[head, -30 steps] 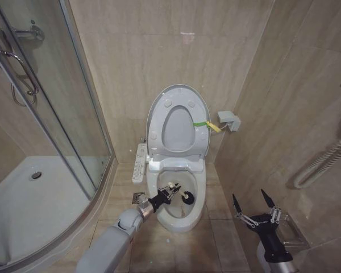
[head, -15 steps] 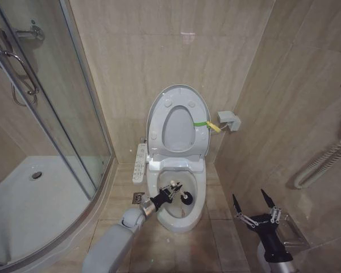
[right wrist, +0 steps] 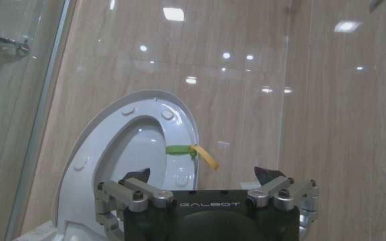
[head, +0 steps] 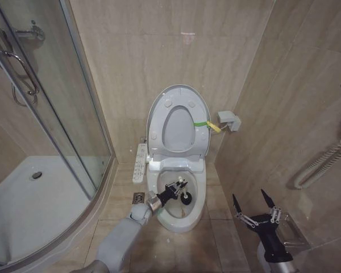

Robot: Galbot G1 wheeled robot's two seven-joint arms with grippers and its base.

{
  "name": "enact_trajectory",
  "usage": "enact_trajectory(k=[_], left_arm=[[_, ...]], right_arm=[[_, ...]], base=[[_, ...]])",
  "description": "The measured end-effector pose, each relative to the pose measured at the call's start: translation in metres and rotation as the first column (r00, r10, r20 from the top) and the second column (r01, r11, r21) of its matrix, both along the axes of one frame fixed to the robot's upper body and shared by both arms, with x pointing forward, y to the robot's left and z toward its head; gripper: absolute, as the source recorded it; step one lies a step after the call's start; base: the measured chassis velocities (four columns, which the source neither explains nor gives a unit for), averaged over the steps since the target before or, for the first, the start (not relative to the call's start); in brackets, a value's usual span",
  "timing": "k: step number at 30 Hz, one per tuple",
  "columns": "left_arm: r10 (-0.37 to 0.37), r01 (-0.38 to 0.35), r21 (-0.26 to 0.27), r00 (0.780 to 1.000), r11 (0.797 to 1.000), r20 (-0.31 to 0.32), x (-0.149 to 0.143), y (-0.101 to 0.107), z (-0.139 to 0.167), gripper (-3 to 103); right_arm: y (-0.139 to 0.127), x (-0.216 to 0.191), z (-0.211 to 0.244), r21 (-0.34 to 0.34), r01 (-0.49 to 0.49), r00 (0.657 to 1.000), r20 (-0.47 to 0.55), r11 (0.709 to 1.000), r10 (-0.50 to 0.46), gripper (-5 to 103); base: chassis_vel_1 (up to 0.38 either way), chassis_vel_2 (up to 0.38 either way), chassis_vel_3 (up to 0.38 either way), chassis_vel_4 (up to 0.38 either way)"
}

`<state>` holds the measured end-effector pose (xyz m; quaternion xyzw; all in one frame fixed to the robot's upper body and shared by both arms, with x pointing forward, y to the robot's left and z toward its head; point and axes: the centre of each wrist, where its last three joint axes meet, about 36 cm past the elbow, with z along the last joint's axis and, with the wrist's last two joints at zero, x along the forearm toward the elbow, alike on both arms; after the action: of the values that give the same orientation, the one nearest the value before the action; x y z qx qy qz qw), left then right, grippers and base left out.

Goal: Open the toilet lid, clean the toilet bowl with a toilet brush, close the toilet lid, and flush.

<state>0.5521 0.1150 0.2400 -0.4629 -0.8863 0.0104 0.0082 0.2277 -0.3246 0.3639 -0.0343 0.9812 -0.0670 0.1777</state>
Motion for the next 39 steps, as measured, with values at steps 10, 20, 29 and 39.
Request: enact_trajectory(k=[10, 20, 29, 39], left_arm=[[0.025, -0.025, 0.008, 1.000, 1.000, -0.001, 0.000, 0.002, -0.013, 18], [0.048, -0.048, 0.019, 0.999, 0.999, 0.011, -0.008, 0.016, -0.016, 18], [0.053, -0.053, 0.024, 0.999, 0.998, 0.005, -0.028, 0.029, 0.017, 18], [0.060, -0.057, 0.046, 0.996, 0.997, -0.059, -0.069, 0.032, 0.043, 18]], right_arm=[[0.000, 0.000, 0.000, 0.000, 0.000, 1.000, 0.000, 1.000, 0.000, 100], [0.000, 0.000, 0.000, 0.000, 0.000, 1.000, 0.000, 1.000, 0.000, 100], [0.000, 0.000, 0.000, 0.000, 0.000, 1.000, 0.000, 1.000, 0.000, 100], [0.000, 0.000, 0.000, 0.000, 0.000, 1.000, 0.000, 1.000, 0.000, 100]], base=[[0.000, 0.000, 0.000, 0.000], [0.000, 0.000, 0.000, 0.000], [0.000, 0.000, 0.000, 0.000], [0.000, 0.000, 0.000, 0.000]])
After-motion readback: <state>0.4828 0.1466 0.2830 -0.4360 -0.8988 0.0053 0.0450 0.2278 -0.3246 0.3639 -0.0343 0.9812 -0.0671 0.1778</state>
